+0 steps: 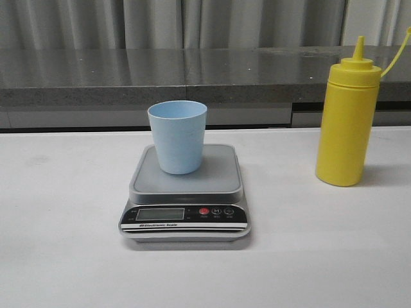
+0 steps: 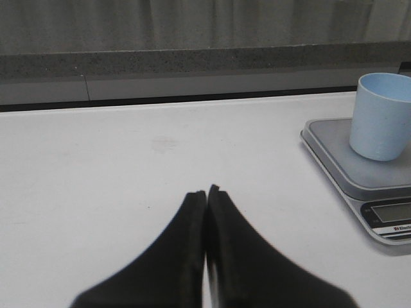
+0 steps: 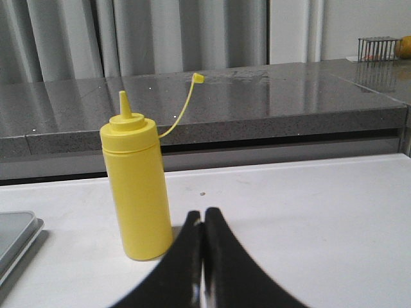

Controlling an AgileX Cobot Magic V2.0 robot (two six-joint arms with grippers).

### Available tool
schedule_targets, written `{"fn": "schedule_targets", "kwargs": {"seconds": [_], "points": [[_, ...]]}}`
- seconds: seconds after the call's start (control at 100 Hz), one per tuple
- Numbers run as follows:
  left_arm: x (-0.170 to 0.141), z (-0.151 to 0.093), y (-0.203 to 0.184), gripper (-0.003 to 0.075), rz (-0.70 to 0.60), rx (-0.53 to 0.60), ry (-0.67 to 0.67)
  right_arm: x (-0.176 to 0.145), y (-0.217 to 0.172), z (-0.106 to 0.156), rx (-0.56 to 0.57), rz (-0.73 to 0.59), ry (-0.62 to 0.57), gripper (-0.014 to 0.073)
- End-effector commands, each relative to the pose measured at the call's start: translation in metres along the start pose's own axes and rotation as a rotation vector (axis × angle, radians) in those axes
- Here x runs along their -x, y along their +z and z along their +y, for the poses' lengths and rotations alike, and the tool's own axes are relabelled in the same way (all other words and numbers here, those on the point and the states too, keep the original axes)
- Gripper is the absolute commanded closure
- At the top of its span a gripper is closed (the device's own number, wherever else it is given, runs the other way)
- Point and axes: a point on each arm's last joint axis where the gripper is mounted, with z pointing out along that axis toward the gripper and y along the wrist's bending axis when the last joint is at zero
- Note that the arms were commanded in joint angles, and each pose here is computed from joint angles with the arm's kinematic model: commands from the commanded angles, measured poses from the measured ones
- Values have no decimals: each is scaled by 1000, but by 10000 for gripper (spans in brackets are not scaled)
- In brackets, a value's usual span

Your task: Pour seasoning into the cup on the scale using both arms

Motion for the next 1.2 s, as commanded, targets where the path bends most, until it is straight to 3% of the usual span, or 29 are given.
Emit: {"fn": "schedule_targets", "kwargs": {"seconds": [0.0, 0.43, 0.81, 0.9, 1.07, 1.19], "points": [[16, -1, -2, 741, -98, -5, -21, 14, -3, 2, 21, -113, -15, 663], [16, -1, -2, 741, -98, -5, -21, 35, -1, 4, 12, -84, -15, 663], [16, -1, -2, 741, -98, -5, -21, 58, 48, 6, -27, 212, -16, 652], [16, -1, -2, 741, -98, -5, -21, 56, 64, 7, -20, 226, -16, 572], [16, -1, -2, 741, -98, -5, -21, 53, 90, 9, 8, 171, -12, 265], [16, -1, -2, 741, -98, -5, -21, 50, 105, 14, 51, 131, -18, 137]]}}
